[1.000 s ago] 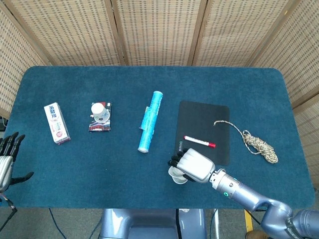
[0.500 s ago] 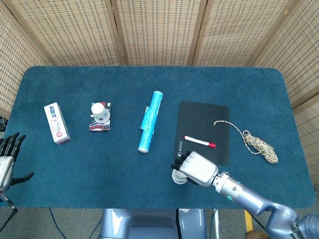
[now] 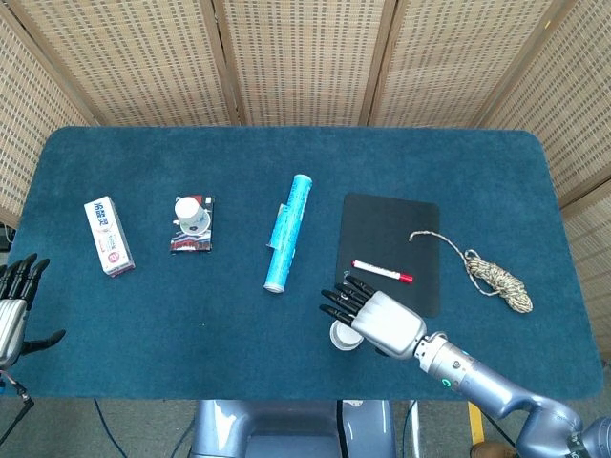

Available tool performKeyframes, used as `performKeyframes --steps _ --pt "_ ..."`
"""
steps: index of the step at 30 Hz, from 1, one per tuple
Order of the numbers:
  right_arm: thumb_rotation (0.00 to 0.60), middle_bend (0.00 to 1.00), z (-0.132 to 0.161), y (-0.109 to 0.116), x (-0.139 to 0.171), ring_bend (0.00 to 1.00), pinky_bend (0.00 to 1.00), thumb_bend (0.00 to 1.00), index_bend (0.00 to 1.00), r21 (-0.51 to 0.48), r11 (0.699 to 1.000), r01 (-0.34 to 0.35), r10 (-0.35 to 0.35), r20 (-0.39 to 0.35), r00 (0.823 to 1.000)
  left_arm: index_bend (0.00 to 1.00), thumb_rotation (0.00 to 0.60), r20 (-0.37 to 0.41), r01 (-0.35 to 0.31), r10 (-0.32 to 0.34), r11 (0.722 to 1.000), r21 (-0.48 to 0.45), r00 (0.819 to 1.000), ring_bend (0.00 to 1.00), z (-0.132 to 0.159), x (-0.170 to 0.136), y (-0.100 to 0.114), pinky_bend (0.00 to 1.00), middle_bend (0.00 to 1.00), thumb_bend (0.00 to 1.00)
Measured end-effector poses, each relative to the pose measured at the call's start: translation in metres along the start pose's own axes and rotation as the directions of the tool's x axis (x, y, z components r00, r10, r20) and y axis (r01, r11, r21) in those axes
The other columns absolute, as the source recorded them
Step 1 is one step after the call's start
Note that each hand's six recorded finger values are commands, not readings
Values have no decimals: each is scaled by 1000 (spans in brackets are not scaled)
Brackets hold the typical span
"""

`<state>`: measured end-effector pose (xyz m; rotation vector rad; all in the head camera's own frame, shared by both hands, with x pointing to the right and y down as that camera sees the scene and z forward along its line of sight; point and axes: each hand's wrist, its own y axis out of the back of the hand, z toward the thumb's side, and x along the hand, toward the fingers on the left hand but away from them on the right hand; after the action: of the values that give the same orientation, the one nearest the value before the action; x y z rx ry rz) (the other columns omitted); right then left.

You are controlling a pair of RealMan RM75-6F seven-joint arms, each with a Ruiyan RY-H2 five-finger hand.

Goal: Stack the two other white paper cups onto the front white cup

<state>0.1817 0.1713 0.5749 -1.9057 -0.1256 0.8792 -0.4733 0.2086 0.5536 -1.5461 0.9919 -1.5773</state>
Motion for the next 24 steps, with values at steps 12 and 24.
performKeyframes --steps 12,24 --pt "600 0 -52 4 23 0 0 0 0 115 991 70 -87 147 985 0 600 1 -11 11 1000 0 1000 0 0 7 3 0 0 0" --pt "600 0 -159 -36 104 0 0 0 0 213 967 138 -221 444 869 0 600 158 -61 54 997 41 986 0 37 80 21 0 0 0"
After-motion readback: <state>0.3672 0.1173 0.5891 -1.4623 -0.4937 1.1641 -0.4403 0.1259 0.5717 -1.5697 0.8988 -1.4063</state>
